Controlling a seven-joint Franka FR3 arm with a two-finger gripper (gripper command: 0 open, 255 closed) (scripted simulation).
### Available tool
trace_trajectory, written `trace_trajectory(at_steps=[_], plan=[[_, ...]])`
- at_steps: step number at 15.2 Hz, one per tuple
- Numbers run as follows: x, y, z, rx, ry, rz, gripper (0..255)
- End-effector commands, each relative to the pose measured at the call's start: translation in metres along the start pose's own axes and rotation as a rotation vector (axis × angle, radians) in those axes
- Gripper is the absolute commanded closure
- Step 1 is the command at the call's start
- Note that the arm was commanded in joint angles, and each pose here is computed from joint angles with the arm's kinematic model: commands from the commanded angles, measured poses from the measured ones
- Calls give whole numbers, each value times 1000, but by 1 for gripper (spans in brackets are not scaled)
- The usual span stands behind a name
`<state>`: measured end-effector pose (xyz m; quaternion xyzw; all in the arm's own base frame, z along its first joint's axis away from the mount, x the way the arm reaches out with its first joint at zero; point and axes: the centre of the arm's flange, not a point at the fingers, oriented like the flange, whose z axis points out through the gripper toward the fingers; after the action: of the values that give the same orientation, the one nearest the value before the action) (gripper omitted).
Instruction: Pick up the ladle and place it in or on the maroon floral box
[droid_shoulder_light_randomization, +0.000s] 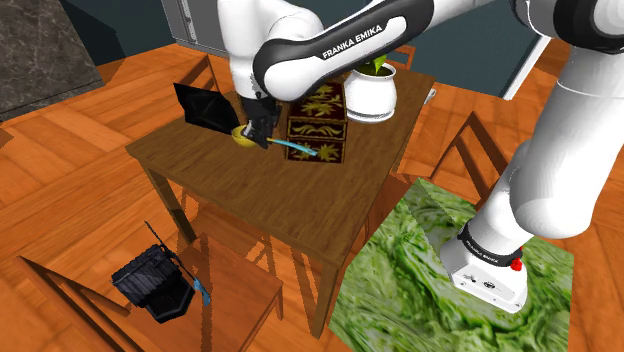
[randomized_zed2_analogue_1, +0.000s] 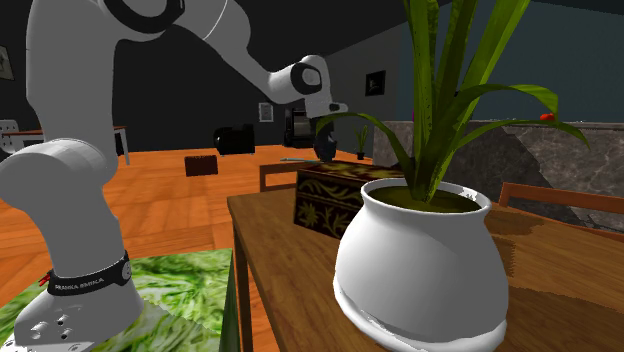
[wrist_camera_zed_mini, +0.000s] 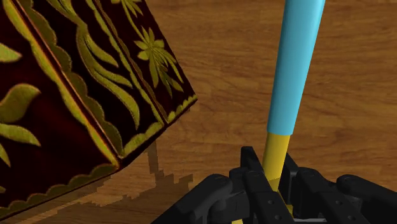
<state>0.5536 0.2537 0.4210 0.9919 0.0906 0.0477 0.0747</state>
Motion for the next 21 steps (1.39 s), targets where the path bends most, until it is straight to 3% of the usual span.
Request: trace_trajectory(at_steps=[1,21], plan=[[0,2,-11,0,0,0,255],[9,18,-115,0,0,0,255]])
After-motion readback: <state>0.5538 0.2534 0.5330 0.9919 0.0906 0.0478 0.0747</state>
